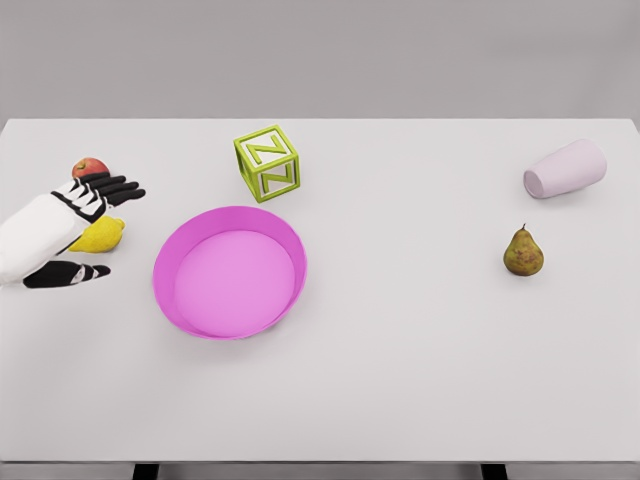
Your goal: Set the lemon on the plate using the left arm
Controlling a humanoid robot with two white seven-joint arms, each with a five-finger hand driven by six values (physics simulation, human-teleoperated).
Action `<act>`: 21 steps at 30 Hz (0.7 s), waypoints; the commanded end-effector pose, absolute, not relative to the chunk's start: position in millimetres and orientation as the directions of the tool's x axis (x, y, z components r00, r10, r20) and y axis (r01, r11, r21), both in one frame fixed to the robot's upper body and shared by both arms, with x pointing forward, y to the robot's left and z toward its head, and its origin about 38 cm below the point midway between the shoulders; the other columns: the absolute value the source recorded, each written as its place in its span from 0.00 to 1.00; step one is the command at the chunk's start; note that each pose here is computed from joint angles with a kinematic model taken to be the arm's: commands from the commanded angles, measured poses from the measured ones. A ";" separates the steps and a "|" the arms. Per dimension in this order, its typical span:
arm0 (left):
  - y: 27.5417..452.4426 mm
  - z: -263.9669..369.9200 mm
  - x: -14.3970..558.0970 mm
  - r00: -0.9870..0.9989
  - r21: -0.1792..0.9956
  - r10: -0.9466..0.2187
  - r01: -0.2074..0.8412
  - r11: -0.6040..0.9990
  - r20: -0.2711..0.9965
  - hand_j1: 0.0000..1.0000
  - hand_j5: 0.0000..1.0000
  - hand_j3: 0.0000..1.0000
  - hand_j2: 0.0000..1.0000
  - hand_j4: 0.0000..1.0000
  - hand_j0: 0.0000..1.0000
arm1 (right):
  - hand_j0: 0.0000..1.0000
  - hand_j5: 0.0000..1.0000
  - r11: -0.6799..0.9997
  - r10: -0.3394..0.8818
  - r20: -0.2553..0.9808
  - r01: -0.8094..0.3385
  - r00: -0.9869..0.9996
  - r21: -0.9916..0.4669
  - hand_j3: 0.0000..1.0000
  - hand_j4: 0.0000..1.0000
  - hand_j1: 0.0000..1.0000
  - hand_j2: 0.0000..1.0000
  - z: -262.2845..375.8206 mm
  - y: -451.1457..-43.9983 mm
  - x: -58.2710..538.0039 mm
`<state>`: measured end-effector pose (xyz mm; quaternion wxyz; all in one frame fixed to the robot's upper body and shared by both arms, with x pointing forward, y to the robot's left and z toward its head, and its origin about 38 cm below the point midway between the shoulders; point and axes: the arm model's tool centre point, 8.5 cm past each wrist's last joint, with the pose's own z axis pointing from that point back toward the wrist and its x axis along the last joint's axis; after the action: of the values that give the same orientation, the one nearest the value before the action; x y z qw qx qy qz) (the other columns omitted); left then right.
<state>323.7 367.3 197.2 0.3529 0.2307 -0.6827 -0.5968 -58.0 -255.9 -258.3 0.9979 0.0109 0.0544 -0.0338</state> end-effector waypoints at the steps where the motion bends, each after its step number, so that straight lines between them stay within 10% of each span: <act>1: 367.2 197.5 323.7 -0.644 0.976 -0.735 0.107 0.188 0.212 1.00 1.00 1.00 1.00 1.00 1.00 | 1.00 1.00 0.997 -0.066 -0.110 0.068 0.992 0.018 1.00 1.00 1.00 1.00 -258.3 -255.7 -58.3; 12: 364.9 203.8 324.2 -0.655 0.980 -0.730 0.105 0.167 0.195 1.00 1.00 1.00 1.00 1.00 1.00 | 1.00 1.00 0.997 -0.066 -0.110 0.068 0.992 0.018 1.00 1.00 1.00 1.00 -258.3 -255.7 -58.3; 21: 352.0 185.6 316.7 -0.686 0.947 -0.706 0.313 -0.069 0.176 1.00 1.00 1.00 1.00 1.00 1.00 | 1.00 1.00 0.997 -0.066 -0.110 0.068 0.992 0.018 1.00 1.00 1.00 1.00 -258.3 -255.7 -58.3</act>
<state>318.3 353.1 187.6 0.3564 0.1774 -0.5896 -0.7027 -58.1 -255.9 -258.3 0.9979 0.0109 0.0545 -0.0338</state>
